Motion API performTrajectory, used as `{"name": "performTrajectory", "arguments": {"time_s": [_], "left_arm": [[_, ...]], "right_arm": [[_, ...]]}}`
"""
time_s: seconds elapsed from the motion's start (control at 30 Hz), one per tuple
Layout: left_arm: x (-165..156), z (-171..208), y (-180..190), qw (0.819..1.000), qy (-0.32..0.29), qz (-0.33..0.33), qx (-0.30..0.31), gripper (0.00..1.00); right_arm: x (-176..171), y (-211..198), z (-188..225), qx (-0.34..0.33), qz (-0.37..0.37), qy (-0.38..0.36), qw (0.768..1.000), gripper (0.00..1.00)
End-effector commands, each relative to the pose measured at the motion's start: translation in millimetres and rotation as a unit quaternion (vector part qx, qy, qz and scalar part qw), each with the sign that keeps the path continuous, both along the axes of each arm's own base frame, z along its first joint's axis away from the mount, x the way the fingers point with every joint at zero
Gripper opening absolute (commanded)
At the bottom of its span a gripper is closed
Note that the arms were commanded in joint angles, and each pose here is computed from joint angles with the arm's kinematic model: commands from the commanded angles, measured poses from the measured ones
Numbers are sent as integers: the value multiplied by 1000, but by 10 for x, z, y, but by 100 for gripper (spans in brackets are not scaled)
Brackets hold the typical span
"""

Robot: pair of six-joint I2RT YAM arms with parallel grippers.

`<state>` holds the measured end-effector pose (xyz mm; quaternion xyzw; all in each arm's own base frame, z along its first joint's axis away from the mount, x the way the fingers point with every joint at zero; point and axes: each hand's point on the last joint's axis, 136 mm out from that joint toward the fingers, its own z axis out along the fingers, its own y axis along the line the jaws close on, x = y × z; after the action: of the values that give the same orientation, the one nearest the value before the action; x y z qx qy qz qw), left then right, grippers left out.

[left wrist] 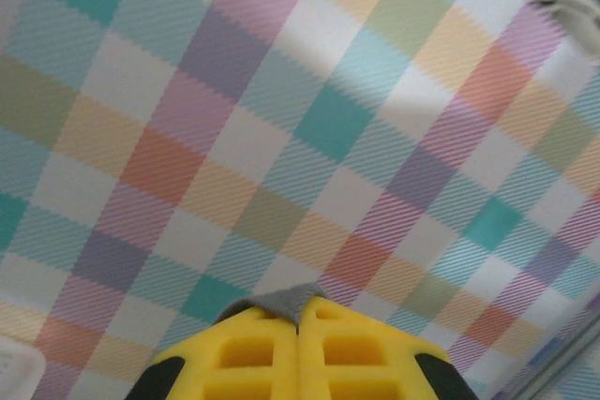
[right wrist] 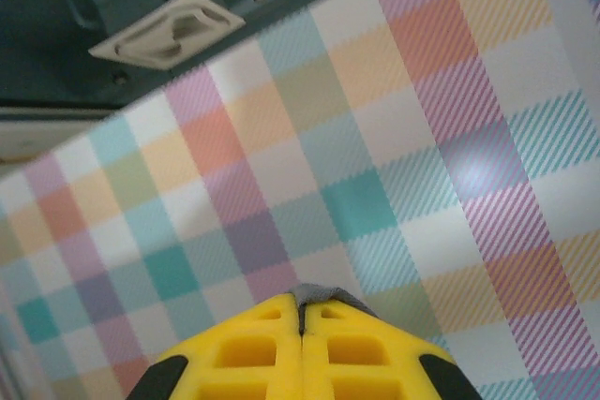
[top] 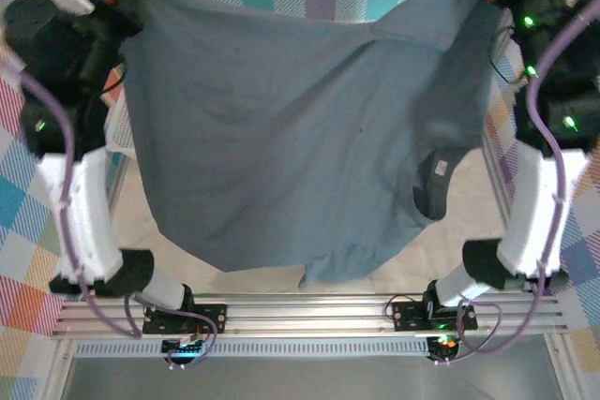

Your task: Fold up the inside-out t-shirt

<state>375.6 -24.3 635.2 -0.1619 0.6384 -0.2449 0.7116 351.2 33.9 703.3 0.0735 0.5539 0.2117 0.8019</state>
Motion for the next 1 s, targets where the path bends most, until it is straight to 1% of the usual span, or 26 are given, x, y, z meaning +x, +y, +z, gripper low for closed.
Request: {"name": "performTrajectory", "arguments": {"time_s": [0.0, 0.07, 0.13, 0.27, 0.4, 0.47, 0.53, 0.57, 0.63, 0.7, 0.73, 0.77, 0.83, 0.9, 0.97], "left_arm": [[557, -133, -15, 1000, 2, -9, -12, 0], [726, -120, 9, 1000, -3, -3, -13, 0], [791, -36, 48, 1000, -18, -1, -18, 0], [698, 226, 191, 997, -63, -1, -45, 0], [505, 379, 252, 995, -82, -3, -52, 0], [473, 380, 211, 995, -79, -15, -56, 0], [528, 282, 169, 996, -61, -29, -61, 0], [578, 170, 161, 997, -41, -30, -61, 0], [696, -153, 160, 998, 14, -27, -53, 0], [839, -585, 122, 996, 70, -36, -35, 0], [874, -780, 92, 995, 89, -44, -32, 0], [917, -1033, 65, 992, 113, -52, -28, 0], [974, -1609, 24, 984, 167, -62, -28, 0], [963, -2292, -27, 970, 231, -70, -43, 0], [886, -2949, -122, 954, 283, -79, -62, 0]], "right_arm": [[396, 70, 48, -33, 4, -32, 999, 0], [468, 114, 173, -38, 13, -66, 997, 0], [463, 65, 294, -24, 8, -98, 995, 0], [219, -49, 521, -21, 2, -144, 989, 0], [-45, -185, 615, -1, 11, -146, 989, 0], [-85, -197, 592, 3, 21, -135, 991, 0], [-4, -156, 447, -4, 31, -101, 994, 0], [78, -144, 325, -6, 34, -74, 997, 0], [341, -105, -114, -9, 47, 11, 999, 0], [623, -17, -727, -12, 77, 107, 991, 0], [689, 23, -990, -13, 90, 145, 985, 0], [778, 64, -1361, -11, 104, 195, 975, 0], [885, 92, -2019, 9, 118, 273, 955, 0], [884, 124, -2770, 36, 129, 345, 929, 0], [799, 120, -3435, 65, 123, 401, 905, 0]]}}
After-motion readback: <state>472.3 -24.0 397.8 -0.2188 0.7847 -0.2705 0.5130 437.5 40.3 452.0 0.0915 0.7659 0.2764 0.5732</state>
